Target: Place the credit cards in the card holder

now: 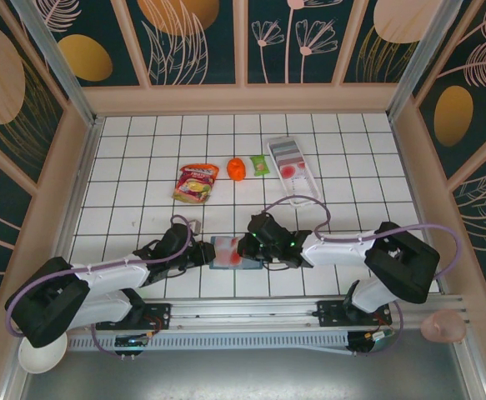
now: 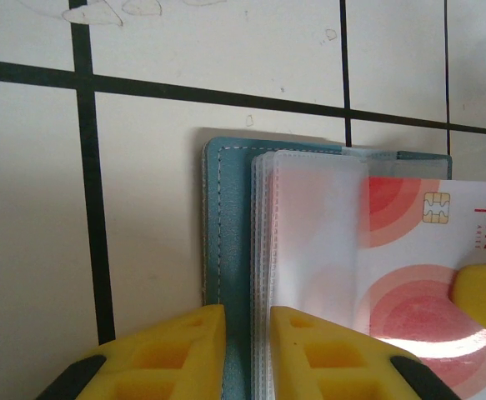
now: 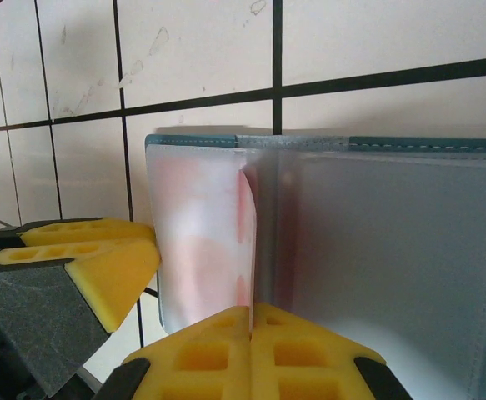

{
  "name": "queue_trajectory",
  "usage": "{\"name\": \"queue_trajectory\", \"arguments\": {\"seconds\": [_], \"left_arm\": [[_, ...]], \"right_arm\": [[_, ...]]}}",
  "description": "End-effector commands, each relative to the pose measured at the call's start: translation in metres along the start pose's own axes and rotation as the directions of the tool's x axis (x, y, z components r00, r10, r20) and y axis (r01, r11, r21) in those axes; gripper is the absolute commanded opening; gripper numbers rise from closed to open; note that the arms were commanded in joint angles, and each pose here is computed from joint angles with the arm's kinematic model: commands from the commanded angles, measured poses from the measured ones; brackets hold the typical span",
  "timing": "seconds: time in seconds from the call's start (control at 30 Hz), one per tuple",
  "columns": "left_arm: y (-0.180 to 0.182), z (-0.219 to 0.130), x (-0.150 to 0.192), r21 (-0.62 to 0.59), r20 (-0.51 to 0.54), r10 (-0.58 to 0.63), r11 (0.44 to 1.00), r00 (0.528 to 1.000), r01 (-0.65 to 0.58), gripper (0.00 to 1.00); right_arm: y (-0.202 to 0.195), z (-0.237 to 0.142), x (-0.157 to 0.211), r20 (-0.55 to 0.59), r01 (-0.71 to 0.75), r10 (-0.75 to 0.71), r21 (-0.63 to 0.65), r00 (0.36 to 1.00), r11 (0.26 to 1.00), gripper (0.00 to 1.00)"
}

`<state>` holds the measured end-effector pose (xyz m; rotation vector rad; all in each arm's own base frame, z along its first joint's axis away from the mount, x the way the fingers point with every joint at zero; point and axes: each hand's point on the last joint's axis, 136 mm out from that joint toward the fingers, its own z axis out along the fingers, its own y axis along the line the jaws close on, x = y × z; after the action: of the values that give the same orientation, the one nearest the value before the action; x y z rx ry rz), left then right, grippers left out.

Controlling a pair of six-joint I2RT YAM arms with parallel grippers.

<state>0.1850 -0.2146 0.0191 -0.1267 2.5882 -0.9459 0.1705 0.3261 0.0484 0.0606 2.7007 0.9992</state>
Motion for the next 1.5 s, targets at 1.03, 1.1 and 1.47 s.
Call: {"name": "queue_trajectory", "arguments": {"seconds": [1.03, 1.1, 1.47], "left_arm": [[0.012, 0.0, 0.013, -0.025, -0.036, 0.006, 1.0, 0.999, -0.007, 0.21], [0.011, 0.0, 0.013, -0.023, -0.036, 0.007, 1.0, 0.999, -0.007, 0.22], [0.012, 0.001, 0.014, -0.022, -0.041, 0.005, 1.0, 0.999, -0.006, 0.21]], "right_arm": [[-0.026, 0.011, -0.001, -0.059, 0.087, -0.074, 0.257, 0.996, 0.963, 0.4], [-0.023, 0.013, 0.001, -0.063, 0.082, -0.069, 0.237, 0.996, 0.968, 0.39], [-0.004, 0.032, 0.009, -0.099, 0.114, -0.095, 0.208, 0.991, 0.971, 0.24]]}}
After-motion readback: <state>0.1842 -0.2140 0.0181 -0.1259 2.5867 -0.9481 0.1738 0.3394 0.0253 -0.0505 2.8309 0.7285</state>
